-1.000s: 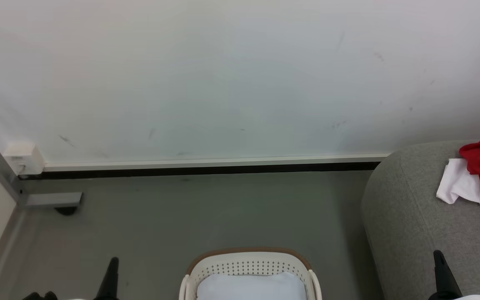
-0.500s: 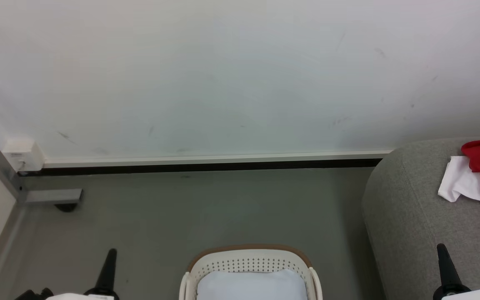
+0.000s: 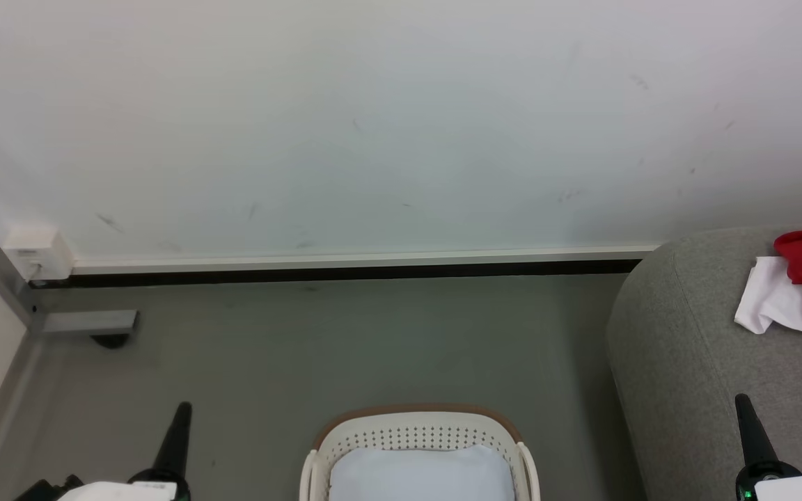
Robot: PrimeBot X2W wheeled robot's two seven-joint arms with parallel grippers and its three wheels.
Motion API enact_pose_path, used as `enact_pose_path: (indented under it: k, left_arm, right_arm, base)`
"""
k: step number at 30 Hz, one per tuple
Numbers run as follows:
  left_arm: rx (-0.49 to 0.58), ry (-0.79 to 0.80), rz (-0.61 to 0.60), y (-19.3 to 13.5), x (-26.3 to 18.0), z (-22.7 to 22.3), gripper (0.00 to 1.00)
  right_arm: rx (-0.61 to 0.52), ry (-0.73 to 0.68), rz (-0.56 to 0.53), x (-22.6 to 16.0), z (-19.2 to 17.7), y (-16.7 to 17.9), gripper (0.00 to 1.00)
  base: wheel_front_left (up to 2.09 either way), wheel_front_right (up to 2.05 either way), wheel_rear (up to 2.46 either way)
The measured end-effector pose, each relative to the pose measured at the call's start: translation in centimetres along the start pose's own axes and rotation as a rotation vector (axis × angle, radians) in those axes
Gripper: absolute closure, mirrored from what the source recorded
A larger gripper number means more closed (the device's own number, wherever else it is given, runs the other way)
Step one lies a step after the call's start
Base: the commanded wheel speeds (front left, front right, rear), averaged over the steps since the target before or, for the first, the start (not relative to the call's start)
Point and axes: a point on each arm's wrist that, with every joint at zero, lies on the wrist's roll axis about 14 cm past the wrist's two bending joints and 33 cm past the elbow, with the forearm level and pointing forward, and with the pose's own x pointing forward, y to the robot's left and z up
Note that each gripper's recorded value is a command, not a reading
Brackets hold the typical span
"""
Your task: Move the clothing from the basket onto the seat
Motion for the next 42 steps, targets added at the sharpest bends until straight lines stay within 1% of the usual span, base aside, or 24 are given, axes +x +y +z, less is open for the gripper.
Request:
enact_pose_path:
  k: [3, 21, 35, 42]
  left_arm:
    - [-0.039, 0.001, -0.008, -0.2, 0.1, 0.1, 1.00]
    - [-0.174, -0.004, -0.040, -0.9, 0.7, 0.5, 1.00]
    - [-0.263, -0.009, -0.065, -1.3, 1.1, 0.8, 1.00]
    - [-0.284, -0.011, -0.074, -1.5, 1.2, 1.0, 1.00]
  right_arm:
    - [0.034, -0.001, 0.003, 0.1, 0.1, 0.1, 1.00]
    - [0.185, 0.000, 0.034, 0.7, 0.5, 0.9, 1.00]
    - [0.282, 0.004, 0.053, 1.1, 0.6, 1.3, 1.00]
    - [0.317, 0.006, 0.061, 1.2, 0.7, 1.5, 1.00]
  base:
    - [0.00, 0.00, 0.00]
    - [0.00, 0.00, 0.00]
    - [0.00, 0.00, 0.00]
    - [0.00, 0.00, 0.00]
